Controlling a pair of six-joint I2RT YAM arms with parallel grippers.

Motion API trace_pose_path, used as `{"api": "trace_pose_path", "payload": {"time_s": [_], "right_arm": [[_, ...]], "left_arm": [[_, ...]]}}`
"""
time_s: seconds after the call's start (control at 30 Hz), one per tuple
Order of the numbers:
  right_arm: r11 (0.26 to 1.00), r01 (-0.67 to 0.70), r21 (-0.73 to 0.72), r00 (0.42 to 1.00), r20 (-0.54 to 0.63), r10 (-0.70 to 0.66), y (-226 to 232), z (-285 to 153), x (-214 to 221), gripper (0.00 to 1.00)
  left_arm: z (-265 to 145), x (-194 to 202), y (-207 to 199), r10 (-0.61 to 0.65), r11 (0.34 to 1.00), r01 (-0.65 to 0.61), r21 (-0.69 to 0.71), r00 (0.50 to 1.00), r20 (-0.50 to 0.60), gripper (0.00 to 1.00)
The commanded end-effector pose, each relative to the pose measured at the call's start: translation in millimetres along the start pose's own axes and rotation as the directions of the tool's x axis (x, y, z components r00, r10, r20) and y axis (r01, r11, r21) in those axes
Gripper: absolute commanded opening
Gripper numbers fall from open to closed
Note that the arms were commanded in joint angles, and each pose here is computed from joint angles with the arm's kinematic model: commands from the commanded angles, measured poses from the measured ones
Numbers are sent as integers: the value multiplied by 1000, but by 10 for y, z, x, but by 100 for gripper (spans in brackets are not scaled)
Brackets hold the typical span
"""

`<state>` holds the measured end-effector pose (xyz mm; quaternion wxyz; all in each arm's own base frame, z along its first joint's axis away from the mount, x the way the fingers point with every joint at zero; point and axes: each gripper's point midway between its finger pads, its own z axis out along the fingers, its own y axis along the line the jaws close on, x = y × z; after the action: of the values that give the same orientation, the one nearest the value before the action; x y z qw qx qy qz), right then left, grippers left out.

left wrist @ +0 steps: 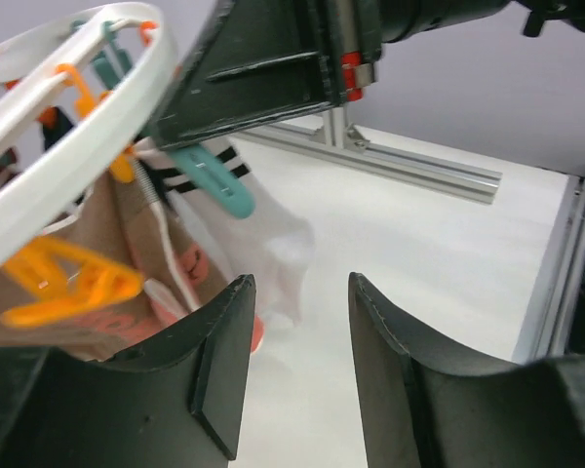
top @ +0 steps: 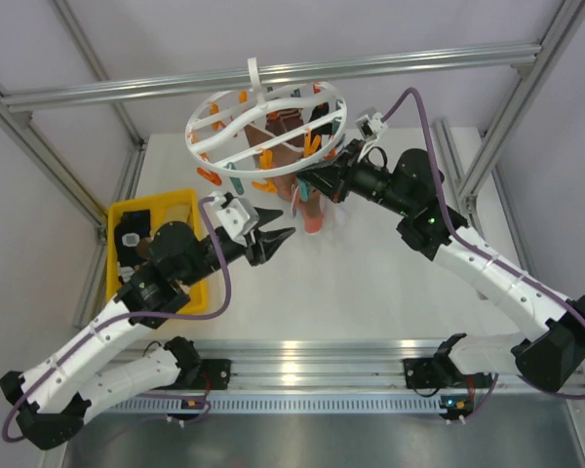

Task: Clip the socks to the hanger
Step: Open the clamp at the hanger.

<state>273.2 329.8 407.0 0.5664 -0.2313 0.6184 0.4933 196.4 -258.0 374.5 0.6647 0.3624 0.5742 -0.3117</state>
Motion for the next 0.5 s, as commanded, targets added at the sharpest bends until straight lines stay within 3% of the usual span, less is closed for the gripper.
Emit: {"api": "trace_pose_path", "payload": {"time_s": [0.0, 0.2, 0.3, 0.37, 0.43, 0.47], "right_arm": [[1000, 0, 0, 1000, 5, 0, 4, -20, -49, 0], [998, -53, 24, 999, 7, 53, -48, -29, -45, 0], [997, -74, 27, 997, 14, 74, -37, -42, -62, 0], [996, -85, 36, 996, 27, 85, -37, -62, -96, 0], [993, -113, 40, 993, 36, 112, -27, -70, -116, 0], [991, -129, 46, 991, 39, 127, -40, -74, -112, 0]], "left_arm": [[-243, -45, 112, -74, 997, 73, -20, 996, -52, 48], [-664, 50, 611, -240, 940, 208, -269, 967, -89, 46], [-972, 70, 869, -284, 872, 234, -430, 957, -54, 44], [-1195, 60, 1067, -309, 793, 246, -557, 951, -22, 42], [-1239, 47, 996, -336, 795, 275, -541, 942, -15, 41], [-1206, -37, 809, -333, 845, 293, -447, 943, -10, 41]]}}
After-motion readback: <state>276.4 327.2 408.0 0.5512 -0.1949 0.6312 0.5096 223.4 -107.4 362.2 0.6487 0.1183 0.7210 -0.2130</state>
